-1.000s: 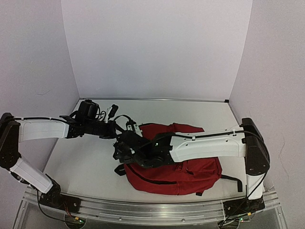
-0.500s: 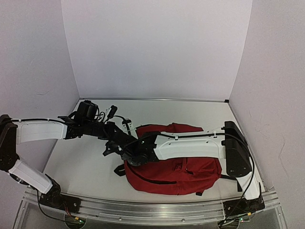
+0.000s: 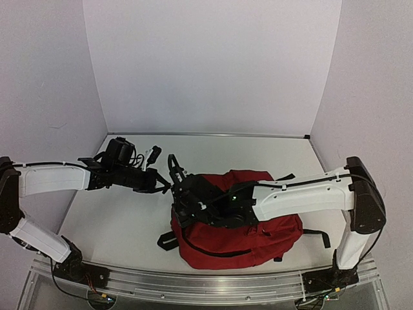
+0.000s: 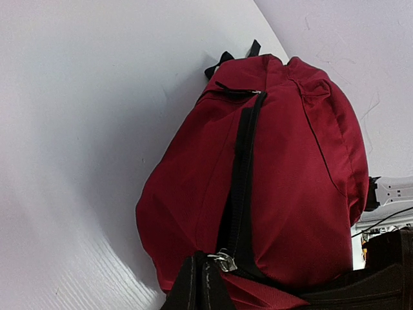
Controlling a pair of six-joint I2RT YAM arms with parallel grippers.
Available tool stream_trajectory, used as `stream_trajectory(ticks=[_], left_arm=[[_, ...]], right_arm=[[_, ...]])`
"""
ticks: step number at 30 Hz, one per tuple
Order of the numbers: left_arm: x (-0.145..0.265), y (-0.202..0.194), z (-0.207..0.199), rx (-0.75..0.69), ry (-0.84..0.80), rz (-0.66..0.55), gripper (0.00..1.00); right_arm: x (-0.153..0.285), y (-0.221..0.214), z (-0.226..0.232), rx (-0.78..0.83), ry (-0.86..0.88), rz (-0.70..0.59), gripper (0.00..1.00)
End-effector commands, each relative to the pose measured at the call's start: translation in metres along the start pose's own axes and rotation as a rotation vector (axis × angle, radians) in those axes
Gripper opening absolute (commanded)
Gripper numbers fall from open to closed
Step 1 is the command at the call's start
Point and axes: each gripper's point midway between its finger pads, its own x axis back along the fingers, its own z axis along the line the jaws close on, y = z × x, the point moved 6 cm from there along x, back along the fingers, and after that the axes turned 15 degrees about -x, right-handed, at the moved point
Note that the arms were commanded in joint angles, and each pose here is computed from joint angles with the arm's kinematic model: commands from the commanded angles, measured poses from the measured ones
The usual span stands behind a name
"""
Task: Pack the student bag
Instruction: Zip the student bag at the center of the board.
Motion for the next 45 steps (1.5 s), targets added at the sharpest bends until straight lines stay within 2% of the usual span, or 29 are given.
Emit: stream_trajectory(ticks=[1,6,12,19,27,28,29,30,34,36,39,45], left_arm=[[0.011,0.034,0.023,-0.036,0.169,-0.121,0.00],[0.002,0.037,0.029,-0.043,0.179,-0.099,0.00],[-0.004,0.033,0.046,-0.004,0.286,-0.061,0.00],[0.000,0.041,0.052,0.018,0.356,-0.090,0.00],[-0.004,0.038,0.026,-0.056,0.124,-0.121,0.00],[-0.003,0.036,0.023,-0.066,0.099,-0.120,0.00],[-0.003,0.033,0.020,-0.077,0.069,-0.121,0.00],[-0.003,0.031,0.017,-0.083,0.043,-0.119,0.00],[-0.002,0.020,0.010,-0.082,-0.025,-0.093,0.00],[0.000,0.017,0.008,-0.082,-0.032,-0.089,0.00],[0.004,0.016,0.009,-0.084,-0.004,-0.095,0.00],[0.010,0.020,0.006,-0.094,0.010,-0.109,0.00]], right_arm=[[0.054,-0.008,0.037,0.054,0.247,0.077,0.00],[0.067,-0.015,0.048,0.064,0.293,0.093,0.00],[0.088,-0.006,0.056,0.047,0.348,0.077,0.00],[0.107,-0.007,0.057,0.030,0.412,0.105,0.00],[0.087,-0.035,0.044,-0.009,0.340,0.176,0.00],[0.085,-0.033,0.041,-0.029,0.311,0.153,0.02],[0.084,-0.028,0.038,-0.056,0.276,0.120,0.10],[0.083,-0.023,0.036,-0.075,0.251,0.093,0.27],[0.079,0.000,0.032,-0.157,0.148,-0.016,0.51],[0.069,0.013,0.020,-0.222,0.092,-0.027,0.56],[0.048,0.026,-0.002,-0.285,0.032,-0.018,0.56],[0.015,0.042,-0.008,-0.211,-0.018,-0.015,0.63]])
